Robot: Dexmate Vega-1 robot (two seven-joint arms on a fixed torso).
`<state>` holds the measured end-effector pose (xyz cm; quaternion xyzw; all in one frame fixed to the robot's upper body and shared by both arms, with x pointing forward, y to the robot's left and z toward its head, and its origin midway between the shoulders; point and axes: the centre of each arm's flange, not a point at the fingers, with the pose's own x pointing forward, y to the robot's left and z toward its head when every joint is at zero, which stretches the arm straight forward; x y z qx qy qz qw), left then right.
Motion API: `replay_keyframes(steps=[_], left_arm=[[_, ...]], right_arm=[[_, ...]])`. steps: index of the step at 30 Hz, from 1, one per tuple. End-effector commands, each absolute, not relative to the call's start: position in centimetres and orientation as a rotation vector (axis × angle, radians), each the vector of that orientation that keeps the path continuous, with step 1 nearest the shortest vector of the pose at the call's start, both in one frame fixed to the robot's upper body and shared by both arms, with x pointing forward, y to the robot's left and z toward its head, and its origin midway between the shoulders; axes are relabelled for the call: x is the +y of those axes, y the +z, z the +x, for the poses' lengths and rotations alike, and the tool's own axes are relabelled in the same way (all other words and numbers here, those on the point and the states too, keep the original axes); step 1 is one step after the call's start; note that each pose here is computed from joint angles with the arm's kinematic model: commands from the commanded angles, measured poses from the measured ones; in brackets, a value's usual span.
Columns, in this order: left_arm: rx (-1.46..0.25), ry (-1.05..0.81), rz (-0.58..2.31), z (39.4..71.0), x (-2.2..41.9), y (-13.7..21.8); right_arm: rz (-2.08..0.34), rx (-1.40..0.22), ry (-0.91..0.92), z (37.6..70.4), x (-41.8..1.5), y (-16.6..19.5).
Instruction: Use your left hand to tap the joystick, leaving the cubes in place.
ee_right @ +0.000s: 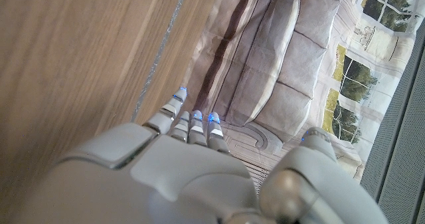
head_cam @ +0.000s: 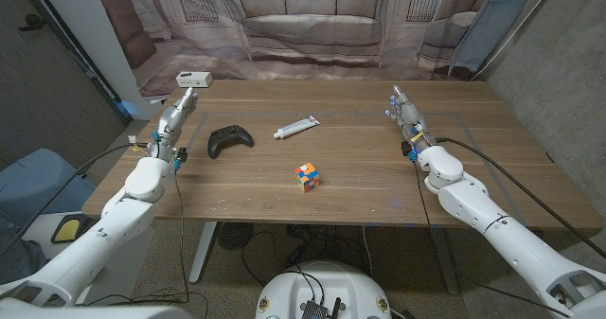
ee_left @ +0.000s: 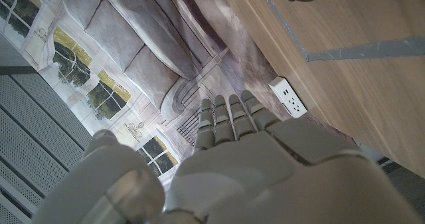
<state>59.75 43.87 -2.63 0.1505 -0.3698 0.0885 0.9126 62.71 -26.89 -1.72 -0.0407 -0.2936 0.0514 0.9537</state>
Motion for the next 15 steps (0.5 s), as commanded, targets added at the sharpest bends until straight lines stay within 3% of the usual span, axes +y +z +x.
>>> replay_keyframes(steps=[1,15], left_arm=[[-0.775,0.227,0.385,58.9,44.6,-3.3],[-0.785,0.326,0.498,57.4,44.8,-3.1]], right_arm=[[-0.089,-0.599,0.103,62.5,-26.5,-1.5],[-0.089,-0.597,0.107,62.4,-26.7,-1.5]])
